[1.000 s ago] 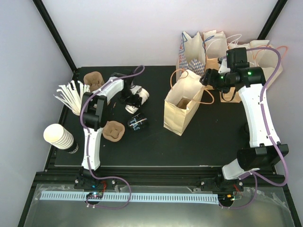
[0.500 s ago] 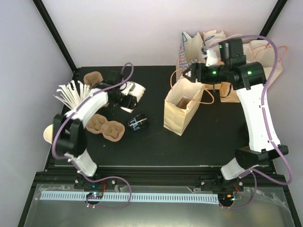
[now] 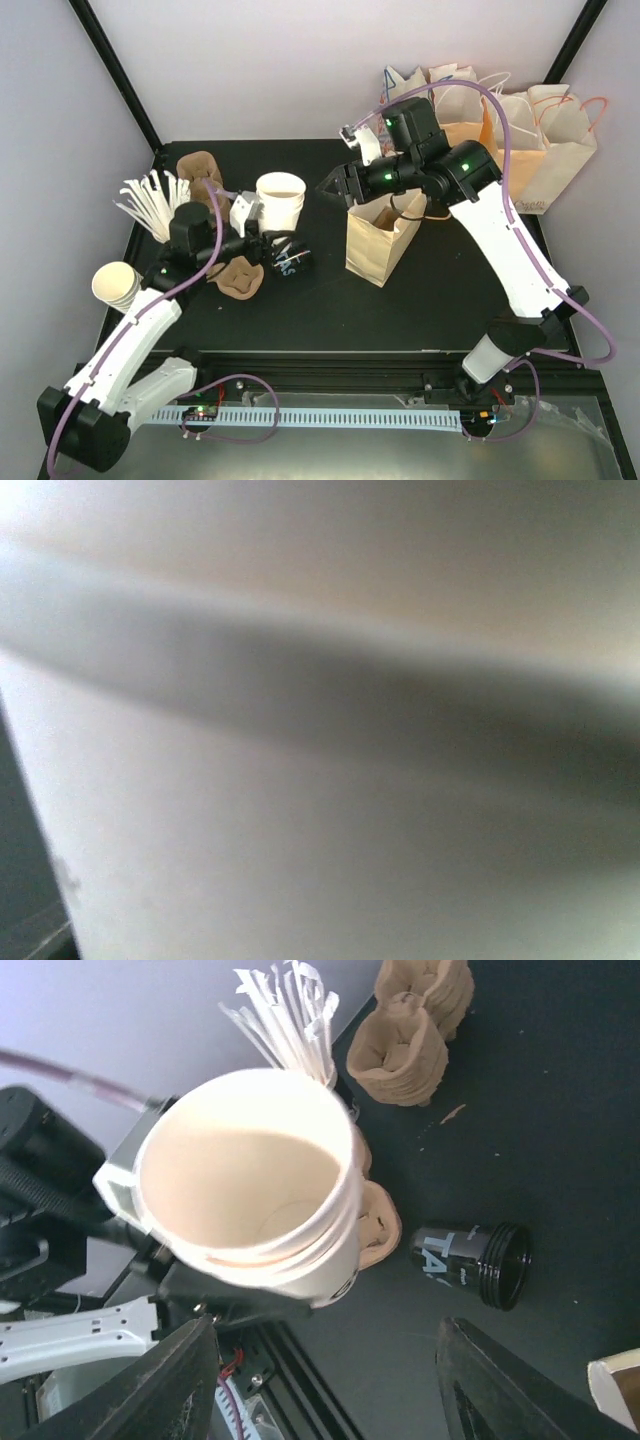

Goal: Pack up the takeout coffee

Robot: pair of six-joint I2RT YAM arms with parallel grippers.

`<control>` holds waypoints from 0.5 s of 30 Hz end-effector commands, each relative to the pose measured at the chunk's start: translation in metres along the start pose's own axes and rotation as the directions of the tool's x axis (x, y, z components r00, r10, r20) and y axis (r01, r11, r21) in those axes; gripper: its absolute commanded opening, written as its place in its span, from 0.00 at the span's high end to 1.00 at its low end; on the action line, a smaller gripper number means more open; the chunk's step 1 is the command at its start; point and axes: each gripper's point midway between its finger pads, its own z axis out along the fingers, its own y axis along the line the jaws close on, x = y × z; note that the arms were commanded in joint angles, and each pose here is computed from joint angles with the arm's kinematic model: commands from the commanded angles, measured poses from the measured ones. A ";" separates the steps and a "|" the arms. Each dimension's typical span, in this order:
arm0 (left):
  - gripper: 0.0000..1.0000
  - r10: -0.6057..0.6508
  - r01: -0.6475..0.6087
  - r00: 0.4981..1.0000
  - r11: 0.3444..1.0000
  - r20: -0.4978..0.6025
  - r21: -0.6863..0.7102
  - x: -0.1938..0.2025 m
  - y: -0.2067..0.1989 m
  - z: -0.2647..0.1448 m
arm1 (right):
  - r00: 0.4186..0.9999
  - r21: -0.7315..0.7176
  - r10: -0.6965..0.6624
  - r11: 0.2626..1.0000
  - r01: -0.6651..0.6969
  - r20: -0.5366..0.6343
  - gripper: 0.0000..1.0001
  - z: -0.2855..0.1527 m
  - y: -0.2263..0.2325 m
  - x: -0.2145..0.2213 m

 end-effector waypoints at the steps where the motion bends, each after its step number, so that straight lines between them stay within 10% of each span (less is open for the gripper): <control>1: 0.33 0.074 -0.091 0.986 0.990 0.148 0.109 -0.019 -0.029 -0.013 | 0.990 0.000 0.137 0.991 -0.137 0.022 0.39 0.012 -0.002 -0.009; 15: 0.31 0.228 -0.234 0.966 0.972 0.120 0.034 0.002 -0.030 -0.024 | 0.933 0.139 0.340 0.936 -0.324 -0.114 0.40 0.035 -0.002 0.020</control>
